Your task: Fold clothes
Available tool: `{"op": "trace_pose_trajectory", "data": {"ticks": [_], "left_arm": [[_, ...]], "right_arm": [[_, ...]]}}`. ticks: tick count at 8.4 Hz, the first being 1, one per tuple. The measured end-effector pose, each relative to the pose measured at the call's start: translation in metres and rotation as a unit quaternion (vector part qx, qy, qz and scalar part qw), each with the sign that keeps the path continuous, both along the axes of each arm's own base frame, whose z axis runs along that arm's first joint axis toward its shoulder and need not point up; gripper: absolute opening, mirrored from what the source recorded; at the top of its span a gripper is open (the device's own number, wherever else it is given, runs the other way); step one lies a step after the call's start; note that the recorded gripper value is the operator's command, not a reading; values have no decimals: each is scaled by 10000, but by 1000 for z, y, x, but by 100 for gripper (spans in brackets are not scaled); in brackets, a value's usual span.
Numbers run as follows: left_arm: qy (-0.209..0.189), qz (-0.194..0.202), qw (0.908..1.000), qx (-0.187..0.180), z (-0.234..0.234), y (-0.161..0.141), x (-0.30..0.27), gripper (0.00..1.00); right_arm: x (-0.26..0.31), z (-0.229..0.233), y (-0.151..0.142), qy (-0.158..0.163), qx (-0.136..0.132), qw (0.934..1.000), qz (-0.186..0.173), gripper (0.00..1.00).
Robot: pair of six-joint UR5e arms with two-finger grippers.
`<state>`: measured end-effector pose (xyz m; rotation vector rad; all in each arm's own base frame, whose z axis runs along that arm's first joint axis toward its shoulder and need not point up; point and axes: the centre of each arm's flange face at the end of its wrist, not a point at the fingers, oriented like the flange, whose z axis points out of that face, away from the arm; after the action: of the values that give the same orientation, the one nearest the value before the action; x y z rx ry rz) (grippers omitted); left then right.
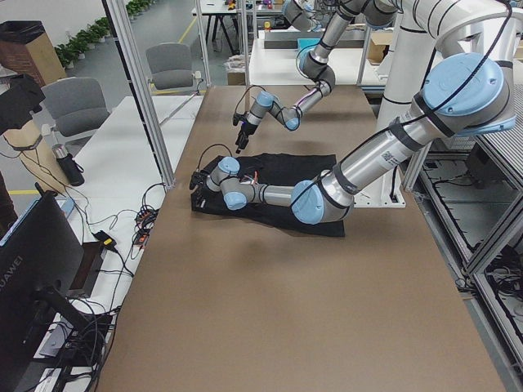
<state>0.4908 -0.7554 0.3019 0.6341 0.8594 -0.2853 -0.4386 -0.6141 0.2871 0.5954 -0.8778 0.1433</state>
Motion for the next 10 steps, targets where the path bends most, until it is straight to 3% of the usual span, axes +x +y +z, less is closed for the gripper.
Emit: {"op": "trace_pose_trajectory", "data": {"ticks": [5,8,9,10], "left_arm": [[-65,-43,10000,-4,5,-8,-14,0],[-364,-170,9991,96,27,-24,-47,0],[-415,-206,9989,115,30,-26,-50,12],[-439,-224,9987,125,31,-26,-51,57]], "right_arm": [[-3,4,-3,40,-25,10000,17,94],[-4,2,-3,30,-25,10000,15,94],[-4,2,-3,28,-24,10000,14,94],[-4,2,-3,30,-25,10000,13,94]]}}
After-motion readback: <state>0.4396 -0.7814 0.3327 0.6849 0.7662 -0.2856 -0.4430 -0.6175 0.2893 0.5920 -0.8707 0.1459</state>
